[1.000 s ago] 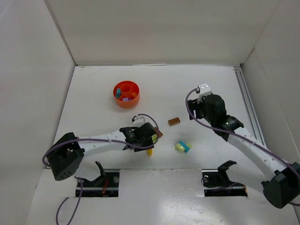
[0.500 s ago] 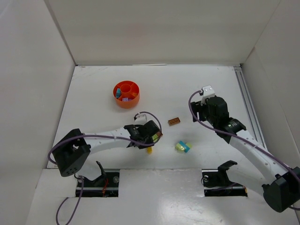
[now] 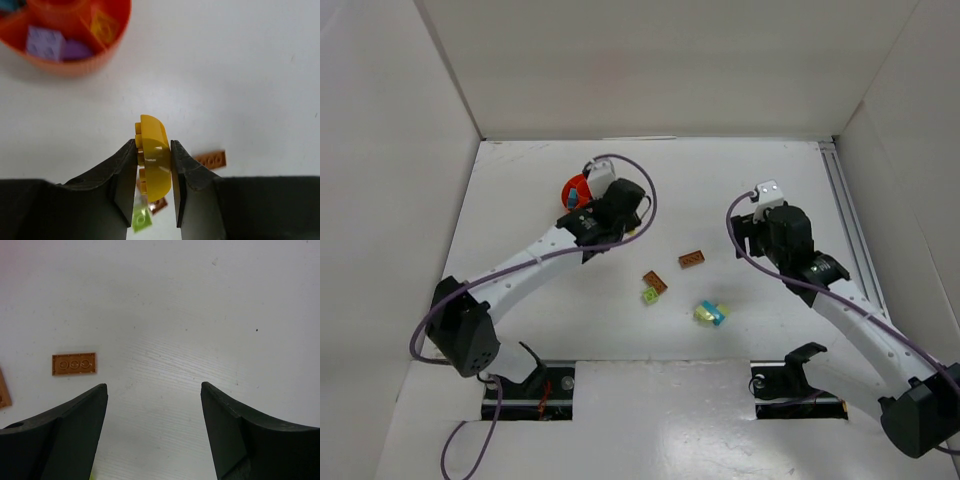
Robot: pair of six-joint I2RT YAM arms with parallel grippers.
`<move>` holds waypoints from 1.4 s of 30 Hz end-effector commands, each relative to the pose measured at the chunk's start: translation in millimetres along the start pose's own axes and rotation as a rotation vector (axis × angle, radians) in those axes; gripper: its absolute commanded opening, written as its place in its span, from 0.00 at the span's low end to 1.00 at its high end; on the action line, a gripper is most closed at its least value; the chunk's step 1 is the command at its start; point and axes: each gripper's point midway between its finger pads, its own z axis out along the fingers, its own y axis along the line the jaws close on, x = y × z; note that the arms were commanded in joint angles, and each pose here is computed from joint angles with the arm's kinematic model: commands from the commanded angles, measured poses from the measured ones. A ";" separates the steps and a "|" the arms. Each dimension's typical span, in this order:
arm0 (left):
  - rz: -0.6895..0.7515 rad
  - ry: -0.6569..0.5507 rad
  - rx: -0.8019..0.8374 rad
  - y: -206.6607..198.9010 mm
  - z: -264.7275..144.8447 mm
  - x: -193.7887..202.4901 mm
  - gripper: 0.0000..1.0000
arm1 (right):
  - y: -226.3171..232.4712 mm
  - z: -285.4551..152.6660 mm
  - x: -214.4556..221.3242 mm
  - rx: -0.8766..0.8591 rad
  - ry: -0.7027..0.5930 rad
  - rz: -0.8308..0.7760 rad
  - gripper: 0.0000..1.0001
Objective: Sort the legos into containers by color
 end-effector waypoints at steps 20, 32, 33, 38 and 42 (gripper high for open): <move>0.051 -0.278 -0.209 13.9 102.9 -154.2 0.00 | -54.1 10.6 -25.9 0.137 -0.022 0.010 0.80; 0.078 -0.253 -0.260 32.7 130.1 -125.5 0.00 | -61.8 17.5 -18.3 0.161 0.019 0.005 0.80; 0.078 -0.253 -0.260 32.7 130.1 -125.5 0.00 | -61.8 17.5 -18.3 0.161 0.019 0.005 0.80; 0.078 -0.257 -0.268 35.2 131.2 -124.3 0.01 | -61.8 17.5 -18.3 0.161 0.019 0.005 0.80; 0.074 -0.258 -0.279 37.3 134.1 -122.4 0.09 | -62.2 17.5 -18.3 0.160 0.019 -0.004 0.80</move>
